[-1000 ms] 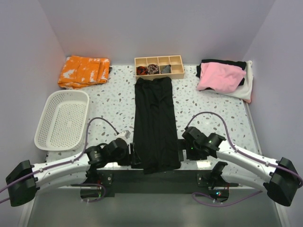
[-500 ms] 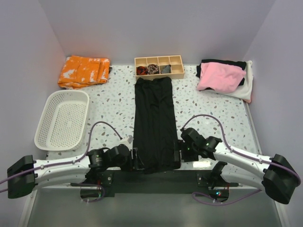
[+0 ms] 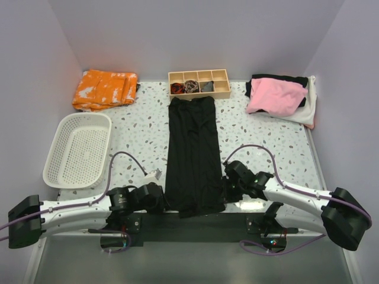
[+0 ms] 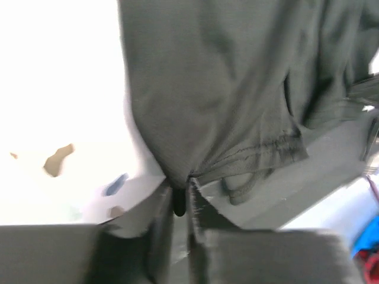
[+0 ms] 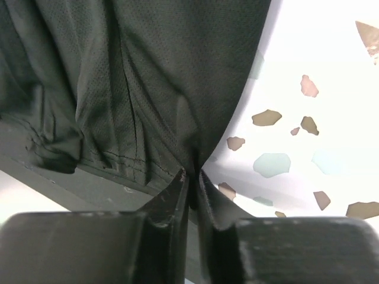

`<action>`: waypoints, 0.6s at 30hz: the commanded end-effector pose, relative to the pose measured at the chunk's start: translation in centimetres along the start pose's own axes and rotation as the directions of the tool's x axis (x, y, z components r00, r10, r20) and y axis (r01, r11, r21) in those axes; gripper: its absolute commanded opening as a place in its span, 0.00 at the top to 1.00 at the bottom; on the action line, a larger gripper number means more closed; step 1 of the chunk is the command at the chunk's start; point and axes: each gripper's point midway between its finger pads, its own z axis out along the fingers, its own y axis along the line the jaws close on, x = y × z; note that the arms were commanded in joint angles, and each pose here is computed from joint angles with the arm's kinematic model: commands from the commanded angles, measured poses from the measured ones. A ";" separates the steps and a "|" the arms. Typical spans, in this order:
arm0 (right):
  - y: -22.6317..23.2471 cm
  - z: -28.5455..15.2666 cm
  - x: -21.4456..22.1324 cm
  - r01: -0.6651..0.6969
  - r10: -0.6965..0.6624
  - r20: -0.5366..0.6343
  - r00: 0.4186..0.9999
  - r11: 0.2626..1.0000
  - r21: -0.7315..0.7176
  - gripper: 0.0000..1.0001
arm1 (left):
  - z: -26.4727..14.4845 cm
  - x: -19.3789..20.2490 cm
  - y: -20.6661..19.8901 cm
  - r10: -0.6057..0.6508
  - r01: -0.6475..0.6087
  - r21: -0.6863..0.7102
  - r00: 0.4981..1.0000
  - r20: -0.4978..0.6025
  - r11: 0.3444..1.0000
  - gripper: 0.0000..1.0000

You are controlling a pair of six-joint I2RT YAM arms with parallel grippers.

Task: Fold and stack the t-shirts
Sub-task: Grab the bottom of the folded rectangular tshirt with both arms

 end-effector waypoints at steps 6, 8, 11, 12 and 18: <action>0.5 -0.5 -0.5 0.024 -0.023 0.028 0.999 0.999 -0.024 1.00 | -0.4 -1.8 1.4 0.049 -0.039 -0.124 0.996 0.080 0.992 1.00; 0.9 -1.0 -1.3 0.041 -0.040 0.059 0.997 0.999 -0.029 1.00 | -0.5 -2.5 0.5 0.066 -0.053 -0.124 0.993 0.099 0.991 1.00; 1.4 -1.9 -2.0 0.072 -0.070 0.083 0.994 0.997 -0.024 1.00 | -0.8 -3.6 -1.0 0.086 -0.072 -0.113 0.988 0.129 0.991 1.00; 1.5 -2.1 -2.3 0.078 -0.076 0.090 0.993 0.997 -0.017 1.00 | -0.9 -3.8 -1.3 0.090 -0.075 -0.110 0.987 0.135 0.991 1.00; 3.3 -3.7 -5.1 0.145 -0.142 0.156 0.977 0.989 -0.006 1.00 | -1.9 -5.9 -4.5 0.107 -0.093 -0.077 0.974 0.200 0.993 1.00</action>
